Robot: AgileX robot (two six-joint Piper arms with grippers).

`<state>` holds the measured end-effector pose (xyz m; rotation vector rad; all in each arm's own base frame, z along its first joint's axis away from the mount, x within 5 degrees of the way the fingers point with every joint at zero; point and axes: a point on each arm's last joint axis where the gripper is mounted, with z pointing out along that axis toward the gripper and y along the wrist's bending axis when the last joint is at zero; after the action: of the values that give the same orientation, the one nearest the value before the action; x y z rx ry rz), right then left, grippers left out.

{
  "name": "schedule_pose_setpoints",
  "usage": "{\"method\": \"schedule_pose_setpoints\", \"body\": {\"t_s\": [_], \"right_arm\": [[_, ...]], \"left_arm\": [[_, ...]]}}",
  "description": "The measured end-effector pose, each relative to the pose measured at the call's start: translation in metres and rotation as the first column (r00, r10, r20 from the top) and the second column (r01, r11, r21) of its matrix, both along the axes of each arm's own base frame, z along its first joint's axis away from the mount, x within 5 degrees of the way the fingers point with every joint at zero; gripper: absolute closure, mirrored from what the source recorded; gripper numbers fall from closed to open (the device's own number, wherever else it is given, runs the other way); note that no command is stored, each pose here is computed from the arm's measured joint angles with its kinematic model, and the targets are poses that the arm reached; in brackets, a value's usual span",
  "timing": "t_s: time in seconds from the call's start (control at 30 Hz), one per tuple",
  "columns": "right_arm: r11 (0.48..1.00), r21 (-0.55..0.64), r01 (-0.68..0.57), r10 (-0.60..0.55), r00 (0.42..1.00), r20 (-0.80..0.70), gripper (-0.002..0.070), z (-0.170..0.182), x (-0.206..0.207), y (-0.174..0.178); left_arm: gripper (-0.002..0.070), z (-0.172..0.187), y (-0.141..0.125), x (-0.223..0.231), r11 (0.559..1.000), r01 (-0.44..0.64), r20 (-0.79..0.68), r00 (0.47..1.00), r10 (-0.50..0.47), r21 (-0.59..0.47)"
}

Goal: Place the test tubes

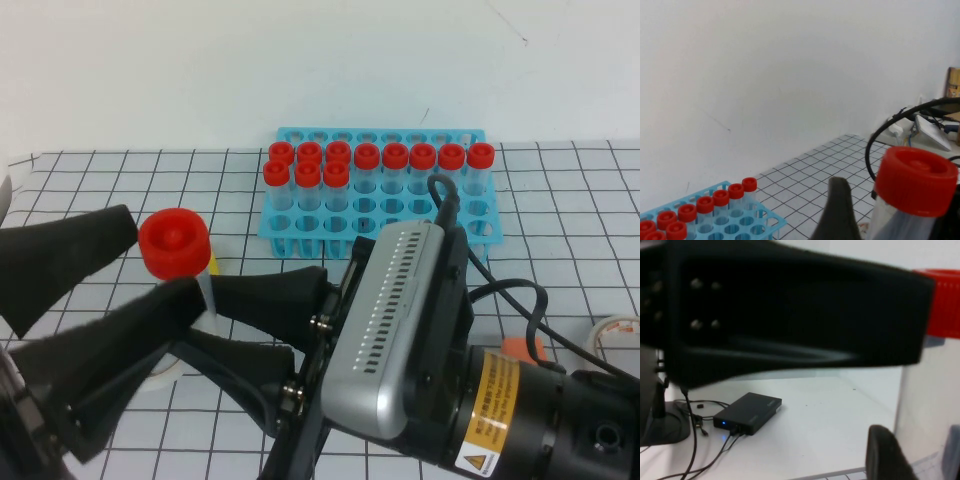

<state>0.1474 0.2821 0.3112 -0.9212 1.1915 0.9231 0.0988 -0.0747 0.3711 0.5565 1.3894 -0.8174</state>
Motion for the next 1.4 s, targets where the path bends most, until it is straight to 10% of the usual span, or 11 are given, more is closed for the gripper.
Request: {"method": "schedule_pose_setpoints", "body": {"t_s": [0.8,1.03,1.4], "right_arm": [[0.993,-0.110,-0.038,0.039,0.999,0.008,0.0441,0.006,0.000,0.008],[0.990,-0.136,-0.047,0.048,0.999,0.007,0.0441,0.000,0.001,0.012],[0.985,-0.163,-0.047,0.058,0.996,0.065,0.0441,-0.001,0.001,0.012]], "left_arm": [[0.0185,-0.002,-0.001,-0.001,0.999,0.004,0.030,1.000,-0.006,0.052],[0.0419,-0.002,0.000,0.001,0.998,-0.012,0.028,1.000,0.011,0.057],[0.0412,-0.003,0.000,0.001,0.997,-0.014,0.031,0.999,0.012,0.070]]}}
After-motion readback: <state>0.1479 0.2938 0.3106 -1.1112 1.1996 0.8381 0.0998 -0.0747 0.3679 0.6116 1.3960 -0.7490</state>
